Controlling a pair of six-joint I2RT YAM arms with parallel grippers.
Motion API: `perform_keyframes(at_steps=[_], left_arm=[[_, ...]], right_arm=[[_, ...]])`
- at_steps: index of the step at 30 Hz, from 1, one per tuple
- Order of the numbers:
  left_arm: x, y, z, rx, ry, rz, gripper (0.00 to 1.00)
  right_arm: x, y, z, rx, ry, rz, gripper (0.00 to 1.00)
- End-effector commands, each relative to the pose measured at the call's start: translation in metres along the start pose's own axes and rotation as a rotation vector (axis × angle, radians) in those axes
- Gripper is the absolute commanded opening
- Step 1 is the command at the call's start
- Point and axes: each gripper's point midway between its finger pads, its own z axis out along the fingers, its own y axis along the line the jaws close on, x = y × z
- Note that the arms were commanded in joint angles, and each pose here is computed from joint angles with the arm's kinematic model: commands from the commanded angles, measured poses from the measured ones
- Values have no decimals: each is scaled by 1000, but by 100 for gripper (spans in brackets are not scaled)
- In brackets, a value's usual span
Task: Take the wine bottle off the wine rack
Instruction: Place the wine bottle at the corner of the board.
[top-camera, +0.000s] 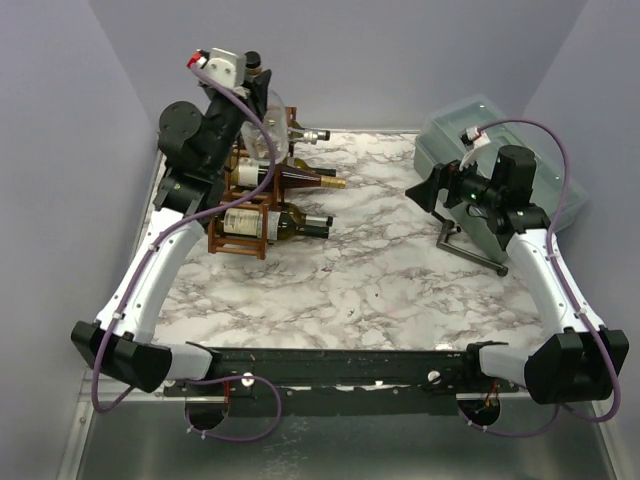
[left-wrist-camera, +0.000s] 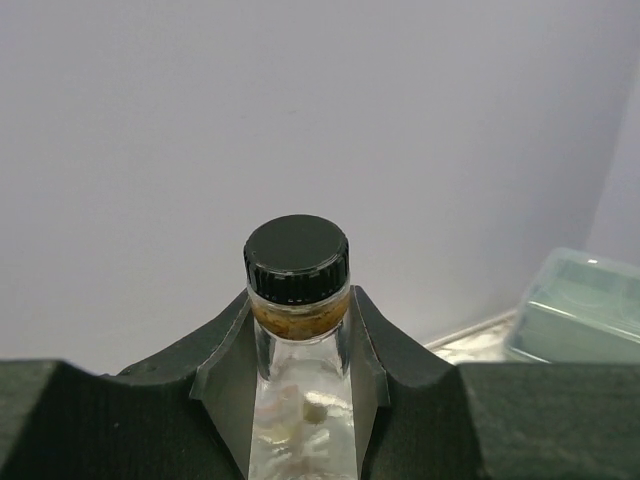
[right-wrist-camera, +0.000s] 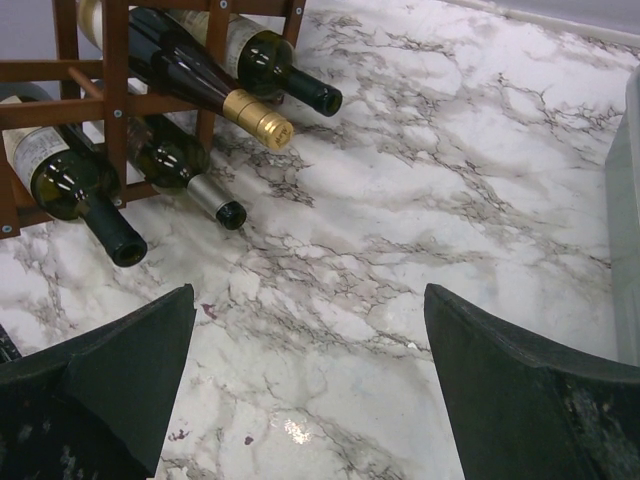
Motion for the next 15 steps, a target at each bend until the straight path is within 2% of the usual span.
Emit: perform_keyframes(at_steps=[1, 8, 15], left_arm=[[-87, 60, -41, -196, -241, 64, 0], [-86, 116, -81, -351, -249, 104, 0], [-48, 170, -109, -501, -197, 93, 0]], right_arm=[[10, 3, 3, -42, 21, 4, 100], [16, 3, 6, -57, 33, 19, 100], [18, 4, 7, -66, 37, 26, 100]])
